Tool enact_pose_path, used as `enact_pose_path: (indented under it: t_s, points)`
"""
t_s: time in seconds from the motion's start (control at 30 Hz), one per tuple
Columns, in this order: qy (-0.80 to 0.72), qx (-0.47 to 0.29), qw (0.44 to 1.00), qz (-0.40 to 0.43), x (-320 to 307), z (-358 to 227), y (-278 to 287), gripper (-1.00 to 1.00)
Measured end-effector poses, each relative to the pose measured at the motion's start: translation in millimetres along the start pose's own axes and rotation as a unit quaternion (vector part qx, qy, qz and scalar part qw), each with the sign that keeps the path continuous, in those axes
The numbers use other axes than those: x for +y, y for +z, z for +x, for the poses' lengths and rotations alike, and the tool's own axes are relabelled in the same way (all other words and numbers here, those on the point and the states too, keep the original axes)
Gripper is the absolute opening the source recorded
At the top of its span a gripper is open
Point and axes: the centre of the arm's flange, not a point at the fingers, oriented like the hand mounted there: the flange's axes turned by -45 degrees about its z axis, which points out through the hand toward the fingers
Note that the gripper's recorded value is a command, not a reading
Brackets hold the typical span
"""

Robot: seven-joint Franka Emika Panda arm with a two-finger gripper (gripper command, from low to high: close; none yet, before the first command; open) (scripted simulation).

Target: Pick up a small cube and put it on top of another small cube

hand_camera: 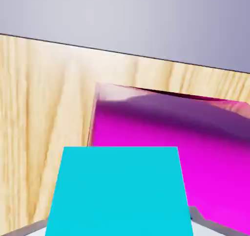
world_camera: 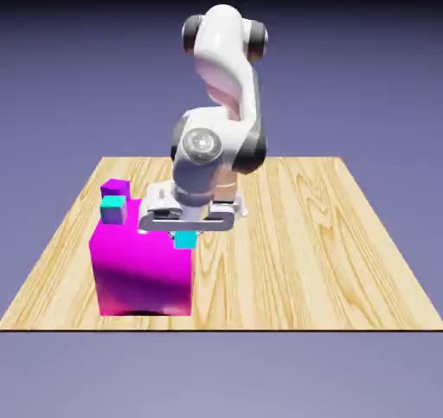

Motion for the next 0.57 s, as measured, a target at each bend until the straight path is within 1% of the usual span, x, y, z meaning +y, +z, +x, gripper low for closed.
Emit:
enact_pose_path:
  t_s: [0.1,0.23,0.27,0.33,0.4,0.47,0.5,0.57]
  points:
    - [-0.027,-0.044,0.999,-0.002,46,-60,10,-1.00]
    - [-0.072,-0.102,0.992,0.015,92,-140,32,-1.00]
    - [-0.073,-0.127,0.989,0.020,100,-156,39,-1.00]
    - [-0.084,-0.128,0.988,0.012,91,-150,34,-1.00]
    - [-0.073,-0.129,0.989,0.019,100,-158,69,-1.00]
    - [-0.079,-0.128,0.988,0.015,93,-155,94,-1.00]
    - [-0.078,-0.128,0.989,0.017,94,-157,103,1.00]
    - [-0.080,-0.128,0.988,0.014,92,-156,102,1.00]
